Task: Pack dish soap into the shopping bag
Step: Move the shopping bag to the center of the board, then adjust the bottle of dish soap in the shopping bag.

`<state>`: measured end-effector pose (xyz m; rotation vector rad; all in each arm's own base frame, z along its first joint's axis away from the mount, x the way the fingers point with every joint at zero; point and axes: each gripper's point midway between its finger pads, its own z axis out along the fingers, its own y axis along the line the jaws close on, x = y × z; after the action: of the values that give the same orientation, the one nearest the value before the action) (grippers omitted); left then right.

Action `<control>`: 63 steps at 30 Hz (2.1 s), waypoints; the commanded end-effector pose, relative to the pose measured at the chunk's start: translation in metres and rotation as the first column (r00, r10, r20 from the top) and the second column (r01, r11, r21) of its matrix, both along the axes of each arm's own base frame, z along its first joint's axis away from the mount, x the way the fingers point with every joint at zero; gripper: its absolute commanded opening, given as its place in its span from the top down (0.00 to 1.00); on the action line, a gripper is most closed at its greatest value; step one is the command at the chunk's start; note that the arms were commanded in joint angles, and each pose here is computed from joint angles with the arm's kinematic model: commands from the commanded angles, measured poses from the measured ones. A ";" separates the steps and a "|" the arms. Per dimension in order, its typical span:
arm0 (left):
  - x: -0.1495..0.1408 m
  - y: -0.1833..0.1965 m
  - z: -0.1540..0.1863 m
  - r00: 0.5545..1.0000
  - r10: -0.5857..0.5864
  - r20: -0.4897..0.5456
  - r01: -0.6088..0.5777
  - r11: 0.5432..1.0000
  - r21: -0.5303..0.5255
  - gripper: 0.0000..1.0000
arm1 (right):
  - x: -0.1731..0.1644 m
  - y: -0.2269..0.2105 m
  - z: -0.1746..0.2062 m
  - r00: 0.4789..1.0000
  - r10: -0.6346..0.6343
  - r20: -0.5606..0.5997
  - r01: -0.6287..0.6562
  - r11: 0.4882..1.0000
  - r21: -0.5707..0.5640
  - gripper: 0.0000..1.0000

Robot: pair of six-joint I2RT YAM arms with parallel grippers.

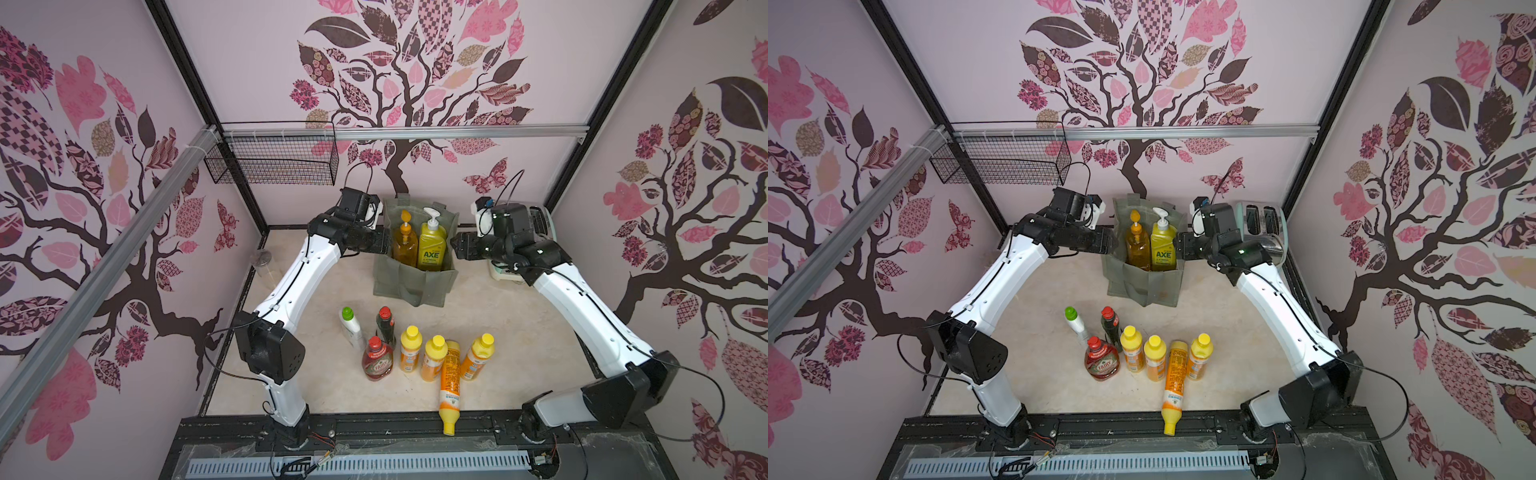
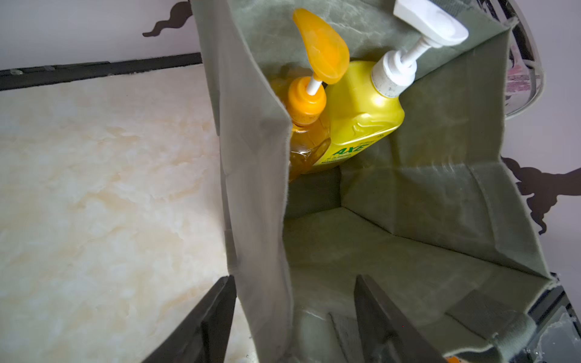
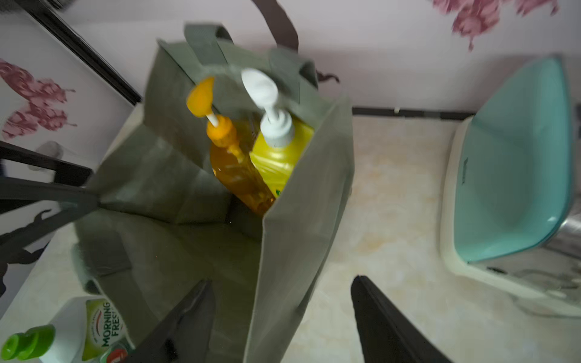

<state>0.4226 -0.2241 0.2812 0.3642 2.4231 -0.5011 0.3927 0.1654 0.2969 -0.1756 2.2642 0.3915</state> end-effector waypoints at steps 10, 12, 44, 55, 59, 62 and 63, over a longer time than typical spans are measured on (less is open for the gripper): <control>-0.024 0.000 0.004 0.999 -0.002 -0.038 -0.001 0.998 -0.069 1.00 | -0.006 0.004 -0.015 0.996 0.006 -0.091 -0.010 0.999 -0.044 0.85; -0.034 -0.001 0.011 0.999 -0.011 -0.045 0.007 0.994 -0.106 1.00 | -0.005 0.002 -0.007 0.997 0.004 -0.075 -0.008 0.998 -0.055 1.00; -0.091 -0.015 -0.003 0.999 -0.018 -0.035 0.018 1.000 -0.011 0.24 | -0.039 0.036 0.096 0.968 0.201 0.152 -0.202 0.979 -0.008 0.43; -0.112 -0.002 -0.050 0.999 0.011 -0.051 -0.008 0.998 0.055 0.23 | -0.025 0.075 0.019 0.965 0.263 0.017 -0.263 0.965 0.021 0.46; -0.109 -0.004 -0.044 1.000 0.008 -0.029 -0.007 0.999 0.039 0.23 | -0.014 0.090 0.015 0.957 0.288 0.039 -0.290 0.957 0.029 0.46; -0.106 -0.007 -0.037 1.000 0.007 -0.015 -0.006 1.000 0.021 0.23 | -0.001 0.104 0.015 0.950 0.306 0.064 -0.306 0.952 -0.017 0.46; -0.105 -0.009 -0.034 1.000 0.003 -0.007 -0.003 1.000 0.013 0.23 | 0.004 0.109 0.014 0.949 0.308 0.074 -0.306 0.951 -0.034 0.46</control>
<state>0.3115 -0.2305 0.2301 0.3721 2.4963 -0.4666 0.3828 0.2569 0.2862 -0.5162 2.2743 0.5242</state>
